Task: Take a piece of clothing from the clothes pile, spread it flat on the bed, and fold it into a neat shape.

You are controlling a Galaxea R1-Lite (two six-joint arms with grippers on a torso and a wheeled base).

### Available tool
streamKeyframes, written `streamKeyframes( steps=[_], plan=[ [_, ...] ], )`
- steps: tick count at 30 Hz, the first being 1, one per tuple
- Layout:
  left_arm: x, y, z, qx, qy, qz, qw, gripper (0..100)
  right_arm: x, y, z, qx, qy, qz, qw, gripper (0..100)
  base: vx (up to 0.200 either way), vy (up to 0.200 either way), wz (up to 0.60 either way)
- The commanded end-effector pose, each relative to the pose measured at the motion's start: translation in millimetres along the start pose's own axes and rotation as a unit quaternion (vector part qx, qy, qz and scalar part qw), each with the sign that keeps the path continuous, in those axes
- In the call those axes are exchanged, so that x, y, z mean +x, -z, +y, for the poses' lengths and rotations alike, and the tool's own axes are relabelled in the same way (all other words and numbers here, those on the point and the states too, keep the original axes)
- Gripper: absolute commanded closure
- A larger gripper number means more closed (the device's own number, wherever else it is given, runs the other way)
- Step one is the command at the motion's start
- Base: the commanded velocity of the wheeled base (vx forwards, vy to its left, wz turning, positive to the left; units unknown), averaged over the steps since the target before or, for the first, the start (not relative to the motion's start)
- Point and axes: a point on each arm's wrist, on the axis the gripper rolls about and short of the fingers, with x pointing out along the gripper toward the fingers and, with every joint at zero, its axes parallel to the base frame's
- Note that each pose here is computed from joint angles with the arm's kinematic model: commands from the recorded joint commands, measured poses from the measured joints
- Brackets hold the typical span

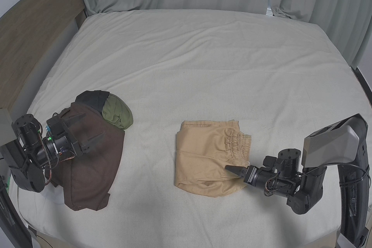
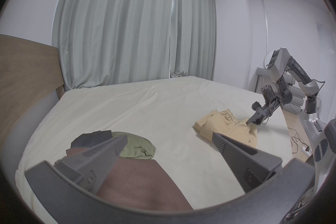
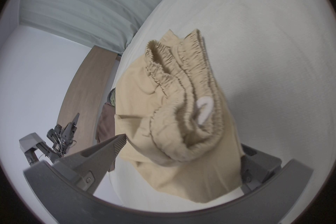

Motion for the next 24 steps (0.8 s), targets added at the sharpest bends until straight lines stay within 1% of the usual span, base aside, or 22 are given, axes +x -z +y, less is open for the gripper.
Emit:
streamKeyframes(
  steps=[1, 8, 18, 19, 24],
  plan=[
    [-0.1, 0.1, -0.3, -0.001, 0.000, 0.001, 1.0000, 0, 10.8, -0.5, 11.5, 0.002, -0.019, -0.011, 0.9998, 0, 0.000, 0.000, 0.00],
    [-0.3, 0.3, -0.5, -0.001, 0.000, 0.001, 1.0000, 0, 14.1, -0.7, 14.9, 0.004, -0.027, -0.013, 0.9996, 0, 0.000, 0.000, 0.00],
    [1.0, 0.3, -3.8, -0.003, 0.005, 0.002, 1.0000, 0, 15.5, 1.8, 11.2, 0.006, -0.015, -0.015, 0.9998, 0, 0.000, 0.000, 0.00],
    [1.0, 0.3, -3.8, -0.003, 0.005, 0.002, 1.0000, 0, 15.4, 2.4, 10.6, 0.006, -0.014, -0.014, 0.9998, 100, 0.000, 0.000, 0.00],
    [0.9, 0.1, -3.2, -0.003, 0.004, 0.002, 1.0000, 0, 15.6, 4.7, 10.5, 0.007, -0.012, -0.010, 0.9999, 100, 0.000, 0.000, 0.00]
  ],
)
